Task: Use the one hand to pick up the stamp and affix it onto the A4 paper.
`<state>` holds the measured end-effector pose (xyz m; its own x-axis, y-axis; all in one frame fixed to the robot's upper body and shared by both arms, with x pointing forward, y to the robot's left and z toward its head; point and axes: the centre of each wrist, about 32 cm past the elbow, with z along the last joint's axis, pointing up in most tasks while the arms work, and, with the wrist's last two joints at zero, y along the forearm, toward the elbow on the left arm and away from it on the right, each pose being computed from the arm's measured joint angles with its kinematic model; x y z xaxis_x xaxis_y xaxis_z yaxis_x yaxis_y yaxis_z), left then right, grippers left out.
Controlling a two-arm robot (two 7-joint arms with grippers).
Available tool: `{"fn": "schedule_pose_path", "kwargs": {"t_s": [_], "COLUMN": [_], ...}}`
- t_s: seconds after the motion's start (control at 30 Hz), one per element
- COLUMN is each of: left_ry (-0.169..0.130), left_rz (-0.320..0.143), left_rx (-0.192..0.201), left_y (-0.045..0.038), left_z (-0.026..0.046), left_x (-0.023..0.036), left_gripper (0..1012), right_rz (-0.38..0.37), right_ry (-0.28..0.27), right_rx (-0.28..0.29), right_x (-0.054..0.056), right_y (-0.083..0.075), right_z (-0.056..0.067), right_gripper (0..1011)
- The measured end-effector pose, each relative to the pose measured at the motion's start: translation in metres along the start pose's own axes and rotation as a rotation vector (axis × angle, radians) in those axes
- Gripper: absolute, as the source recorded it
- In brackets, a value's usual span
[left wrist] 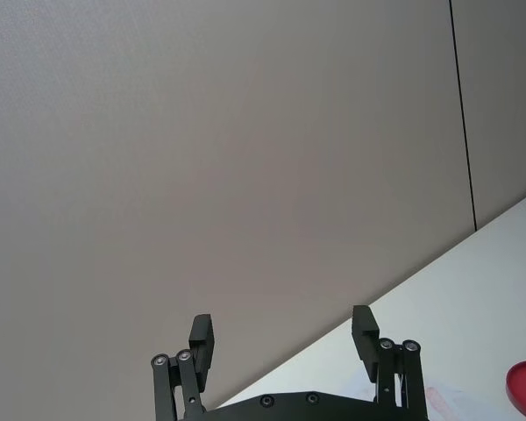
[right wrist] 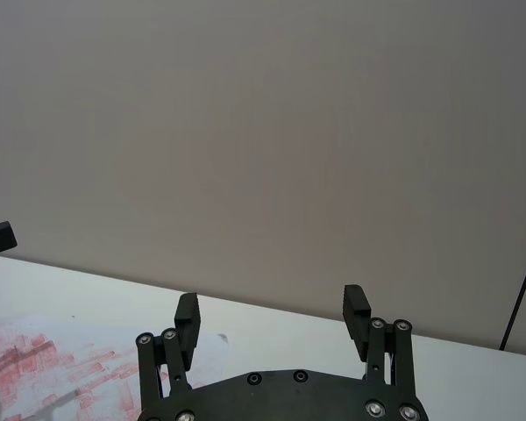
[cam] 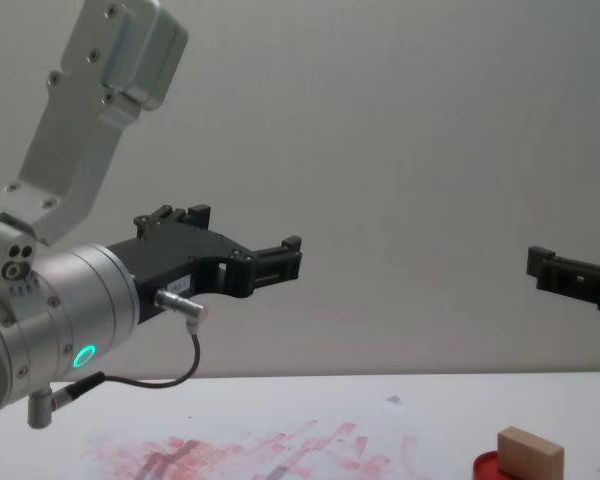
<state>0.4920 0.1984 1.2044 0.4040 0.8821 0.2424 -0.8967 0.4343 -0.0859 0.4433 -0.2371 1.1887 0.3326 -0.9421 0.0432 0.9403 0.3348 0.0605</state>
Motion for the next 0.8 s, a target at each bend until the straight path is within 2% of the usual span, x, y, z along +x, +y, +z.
{"fn": "schedule_pose_path", "kwargs": {"t_s": [0.8], "left_ry": [0.0], "left_rz": [0.0], "left_rx": [0.0], "left_y": [0.0], "left_z": [0.0], "left_x": [0.0], "left_gripper": [1001], "right_rz": [0.0], "right_ry": [0.0], "right_rx": [0.0], "right_x": [0.0], "right_y": [0.0], "right_z": [0.0], "right_gripper": [1001]}}
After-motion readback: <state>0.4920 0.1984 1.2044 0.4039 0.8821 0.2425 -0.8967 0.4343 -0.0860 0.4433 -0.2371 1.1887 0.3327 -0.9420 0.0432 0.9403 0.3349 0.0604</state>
